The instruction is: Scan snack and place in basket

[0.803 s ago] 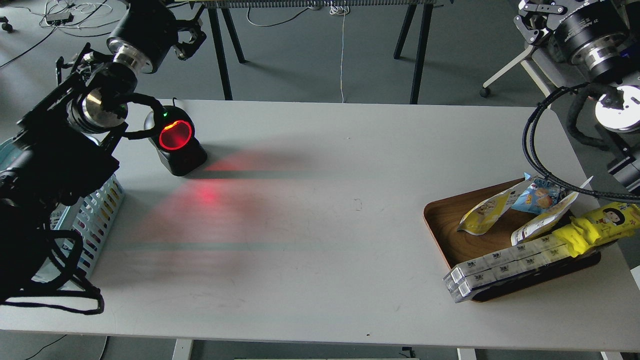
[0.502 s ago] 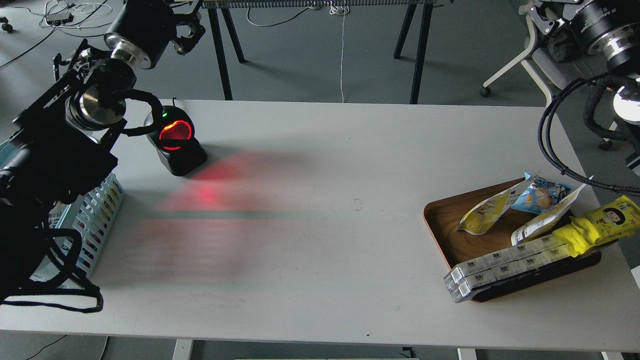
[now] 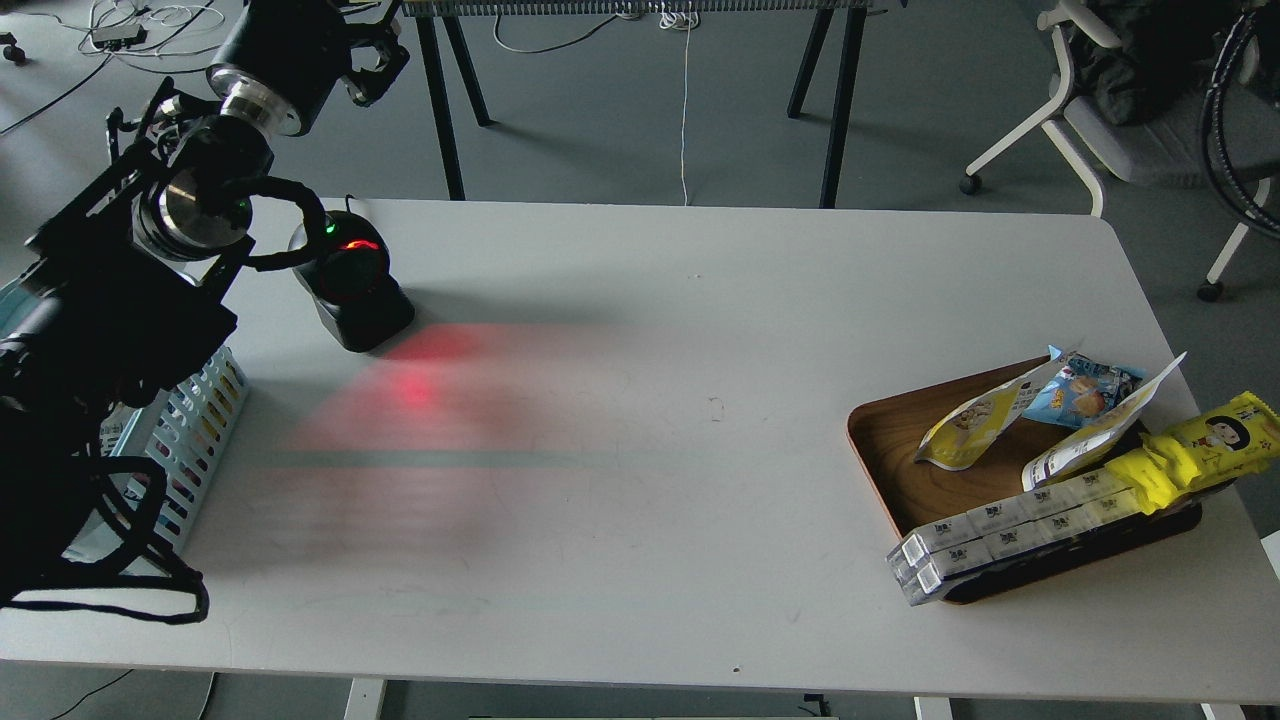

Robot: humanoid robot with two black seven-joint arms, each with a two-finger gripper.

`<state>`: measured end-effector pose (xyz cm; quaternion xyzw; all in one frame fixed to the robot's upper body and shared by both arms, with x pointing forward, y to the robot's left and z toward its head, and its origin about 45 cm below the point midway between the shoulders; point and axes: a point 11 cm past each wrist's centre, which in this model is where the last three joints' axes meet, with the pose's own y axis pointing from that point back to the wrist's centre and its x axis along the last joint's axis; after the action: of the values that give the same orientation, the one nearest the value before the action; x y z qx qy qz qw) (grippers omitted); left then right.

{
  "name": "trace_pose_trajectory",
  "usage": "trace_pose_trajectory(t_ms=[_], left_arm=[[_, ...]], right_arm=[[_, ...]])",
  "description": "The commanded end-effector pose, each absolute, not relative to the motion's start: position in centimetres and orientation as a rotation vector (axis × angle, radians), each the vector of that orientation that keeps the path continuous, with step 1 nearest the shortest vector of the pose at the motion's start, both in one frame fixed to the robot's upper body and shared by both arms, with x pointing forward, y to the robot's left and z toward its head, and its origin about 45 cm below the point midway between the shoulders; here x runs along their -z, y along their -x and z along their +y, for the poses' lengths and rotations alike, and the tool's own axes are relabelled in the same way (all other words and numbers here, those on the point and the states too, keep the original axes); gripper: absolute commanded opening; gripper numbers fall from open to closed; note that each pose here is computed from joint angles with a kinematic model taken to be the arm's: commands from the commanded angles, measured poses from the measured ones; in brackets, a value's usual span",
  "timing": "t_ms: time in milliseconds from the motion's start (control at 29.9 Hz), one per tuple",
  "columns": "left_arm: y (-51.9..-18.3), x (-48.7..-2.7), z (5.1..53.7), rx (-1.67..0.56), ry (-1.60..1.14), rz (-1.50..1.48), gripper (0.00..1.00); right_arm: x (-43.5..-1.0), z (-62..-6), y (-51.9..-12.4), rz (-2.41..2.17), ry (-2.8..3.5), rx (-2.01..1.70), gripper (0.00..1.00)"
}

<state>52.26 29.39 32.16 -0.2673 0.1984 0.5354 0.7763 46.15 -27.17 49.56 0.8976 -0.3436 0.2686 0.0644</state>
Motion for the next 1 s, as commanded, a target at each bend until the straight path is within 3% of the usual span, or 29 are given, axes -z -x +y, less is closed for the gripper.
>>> trace_pose_trajectory(t_ms=[0,368,702,970], left_arm=[[-52.3,-32.2,29.6,-1.161,0.578,0.427,1.00],[-52.2,-32.4,30.8,-1.180,0.577,0.414,1.00],[-52.1,-32.4,31.1,-1.186,0.573,0.410,1.00],[-52.1,-32.4,31.1,-1.187,0.572,0.410,1.00]], right_arm=[[-49.5,-24.1,-43.6,-0.706,-2.539,-0.986,1.00],[-43.8,-20.0,-35.9,0.051,-2.051,-1.214,1.00],[-35.2,-24.4,-32.5,0.564,-1.540,-1.236,0.98],[-32.1,-28.3,-32.6,0.737,-1.287,-1.354,0.96]])
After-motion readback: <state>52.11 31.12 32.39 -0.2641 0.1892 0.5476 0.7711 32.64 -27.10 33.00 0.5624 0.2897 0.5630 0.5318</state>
